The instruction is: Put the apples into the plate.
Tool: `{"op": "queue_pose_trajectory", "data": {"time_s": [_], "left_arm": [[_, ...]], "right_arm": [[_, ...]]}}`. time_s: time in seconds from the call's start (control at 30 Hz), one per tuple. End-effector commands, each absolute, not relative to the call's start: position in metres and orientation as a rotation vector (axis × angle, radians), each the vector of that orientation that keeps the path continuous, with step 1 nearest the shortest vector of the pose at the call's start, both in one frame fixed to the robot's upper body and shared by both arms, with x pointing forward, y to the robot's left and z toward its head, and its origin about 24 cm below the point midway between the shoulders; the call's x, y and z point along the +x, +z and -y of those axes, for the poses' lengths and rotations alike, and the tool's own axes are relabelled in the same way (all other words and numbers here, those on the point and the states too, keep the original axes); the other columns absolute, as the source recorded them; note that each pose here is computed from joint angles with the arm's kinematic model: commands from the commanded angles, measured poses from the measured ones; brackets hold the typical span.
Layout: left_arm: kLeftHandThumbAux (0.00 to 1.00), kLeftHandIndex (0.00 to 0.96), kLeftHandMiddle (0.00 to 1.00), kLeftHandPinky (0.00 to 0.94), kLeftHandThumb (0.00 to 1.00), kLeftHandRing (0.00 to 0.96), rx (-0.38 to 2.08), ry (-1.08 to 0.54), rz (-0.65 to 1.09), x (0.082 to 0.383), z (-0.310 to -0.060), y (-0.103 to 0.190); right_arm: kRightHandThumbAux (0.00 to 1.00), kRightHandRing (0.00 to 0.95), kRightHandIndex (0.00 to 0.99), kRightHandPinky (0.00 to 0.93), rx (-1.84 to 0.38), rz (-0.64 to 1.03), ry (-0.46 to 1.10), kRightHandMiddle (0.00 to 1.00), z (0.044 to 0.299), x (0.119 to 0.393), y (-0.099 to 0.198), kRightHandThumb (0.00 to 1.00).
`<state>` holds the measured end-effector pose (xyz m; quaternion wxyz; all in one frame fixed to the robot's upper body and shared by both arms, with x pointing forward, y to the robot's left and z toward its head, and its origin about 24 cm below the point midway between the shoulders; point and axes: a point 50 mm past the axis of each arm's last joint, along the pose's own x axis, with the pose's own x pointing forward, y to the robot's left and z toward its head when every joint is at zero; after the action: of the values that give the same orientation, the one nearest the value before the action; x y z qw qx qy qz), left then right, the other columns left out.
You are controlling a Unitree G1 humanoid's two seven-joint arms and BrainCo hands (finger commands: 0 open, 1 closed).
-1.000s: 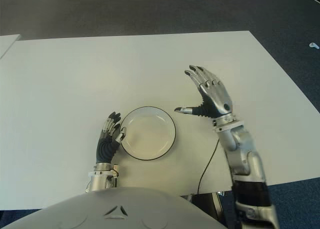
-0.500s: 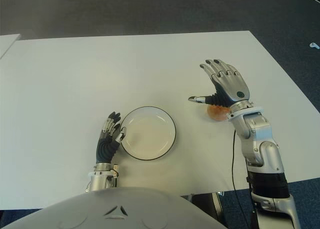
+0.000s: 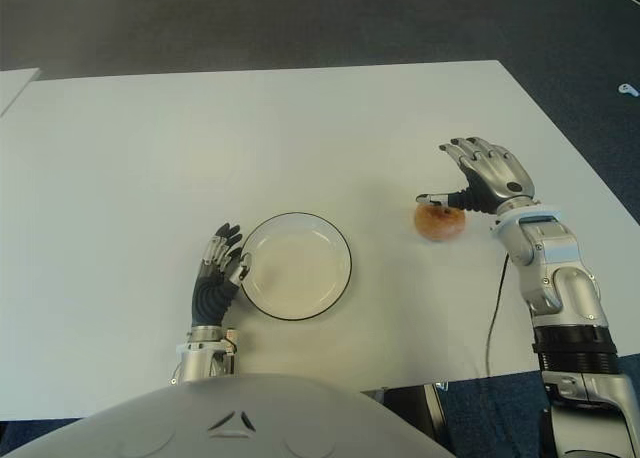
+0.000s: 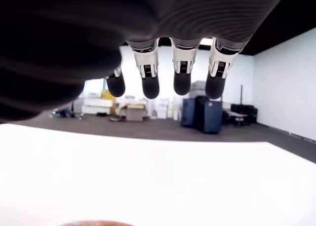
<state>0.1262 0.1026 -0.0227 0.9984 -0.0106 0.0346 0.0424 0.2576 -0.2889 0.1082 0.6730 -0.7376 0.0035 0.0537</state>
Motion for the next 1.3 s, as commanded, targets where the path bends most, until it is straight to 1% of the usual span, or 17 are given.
{"op": "queue_pose_trajectory", "data": {"time_s": [0.03,0.3,0.67,0.77,1.0,1.3], "left_arm": [[0.659,0.106,0.158,0.181,0.167,0.159,-0.029,0.078,-0.111,0.13,-0.099,-0.029],[0.646,0.107,0.162,0.175,0.183,0.164,-0.021,0.072,-0.114,0.13,-0.101,-0.03],[0.656,0.099,0.155,0.187,0.17,0.165,-0.019,0.071,-0.116,0.13,-0.103,-0.028],[0.662,0.102,0.159,0.193,0.171,0.169,-0.027,0.071,-0.117,0.13,-0.103,-0.028],[0.672,0.105,0.156,0.172,0.183,0.161,-0.04,0.062,-0.107,0.131,-0.103,-0.029],[0.682,0.106,0.156,0.182,0.183,0.163,-0.03,0.053,-0.098,0.132,-0.103,-0.029]], "right_arm": [[0.25,0.0,0.0,0.0,-1.631,-0.017,0.142,0.0,0.29,0.257,0.094,0.233],[0.229,0.0,0.0,0.0,-1.626,-0.011,0.14,0.0,0.291,0.259,0.088,0.226],[0.192,0.0,0.0,0.0,-1.588,-0.006,0.153,0.0,0.29,0.257,0.081,0.209],[0.189,0.0,0.0,0.0,-1.582,-0.004,0.158,0.0,0.29,0.256,0.077,0.202],[0.184,0.0,0.0,0.0,-1.578,0.001,0.194,0.0,0.289,0.256,0.068,0.2],[0.178,0.0,0.0,0.0,-1.557,-0.008,0.217,0.0,0.287,0.257,0.061,0.21]]}}
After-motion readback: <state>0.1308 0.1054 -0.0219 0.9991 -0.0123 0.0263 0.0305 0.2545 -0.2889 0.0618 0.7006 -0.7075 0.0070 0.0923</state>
